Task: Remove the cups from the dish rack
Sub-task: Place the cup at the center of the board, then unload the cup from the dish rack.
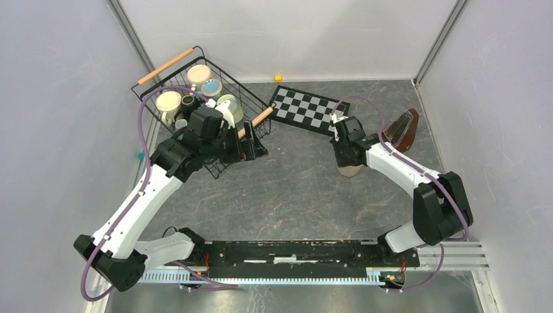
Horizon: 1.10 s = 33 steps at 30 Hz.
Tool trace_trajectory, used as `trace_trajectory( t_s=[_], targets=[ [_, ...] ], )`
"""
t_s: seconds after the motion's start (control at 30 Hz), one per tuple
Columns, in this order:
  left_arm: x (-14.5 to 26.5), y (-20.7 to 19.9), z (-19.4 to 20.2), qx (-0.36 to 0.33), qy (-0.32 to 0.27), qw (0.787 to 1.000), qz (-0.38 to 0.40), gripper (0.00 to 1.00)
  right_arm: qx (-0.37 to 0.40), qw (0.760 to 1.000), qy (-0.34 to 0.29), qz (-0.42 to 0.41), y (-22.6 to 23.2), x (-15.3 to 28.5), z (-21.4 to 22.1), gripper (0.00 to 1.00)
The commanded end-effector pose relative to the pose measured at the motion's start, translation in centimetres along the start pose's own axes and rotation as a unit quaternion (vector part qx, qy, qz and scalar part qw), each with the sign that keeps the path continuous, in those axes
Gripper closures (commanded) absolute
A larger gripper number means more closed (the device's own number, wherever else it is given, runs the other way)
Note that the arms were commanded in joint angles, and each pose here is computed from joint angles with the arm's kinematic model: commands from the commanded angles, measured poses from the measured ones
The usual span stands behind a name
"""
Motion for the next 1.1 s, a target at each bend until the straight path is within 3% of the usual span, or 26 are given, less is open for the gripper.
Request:
trace_trajectory(
  t_s=[0.0, 0.3, 0.6, 0.67, 0.73, 1.07],
  targets=[
    [-0.4, -0.2, -0.7, -0.011, -0.019, 1.0, 0.004, 0.0, 0.002, 0.999, -0.035, -0.002, 0.2, -0.1, -1.8, 0.73],
    [-0.5, -0.3, -1.2, -0.007, -0.024, 1.0, -0.004, 0.0, -0.002, 0.999, -0.05, 0.008, 0.1, 1.2, -3.2, 0.5],
    [-0.2, -0.5, -2.5, -0.009, -0.03, 0.999, -0.023, 0.0, -0.014, 0.994, -0.104, 0.015, -0.4, 5.2, -4.9, 0.24],
    [0.0, -0.6, -2.9, -0.007, -0.035, 0.999, -0.029, 0.0, -0.016, 0.993, -0.119, 0.01, -0.4, 6.3, -5.2, 0.17],
    [0.0, -0.7, -3.3, -0.003, -0.037, 0.999, -0.034, 0.0, -0.017, 0.991, -0.133, 0.005, -0.5, 7.4, -5.5, 0.02],
    [1.6, -0.2, -5.9, 0.025, -0.081, 0.99, -0.113, 0.0, -0.014, 0.978, -0.204, -0.05, 0.5, 12.4, -6.2, 0.02]
  ],
)
Point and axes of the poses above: each gripper's point midway between its finger pads, its own x axis back along the fingers, its own y axis along the line the jaws close on, z = x × y, the point moved 7 cm from there along x, back along the fingers, and after that the axes turned 9 degrees about -x, right-handed, at the moved point
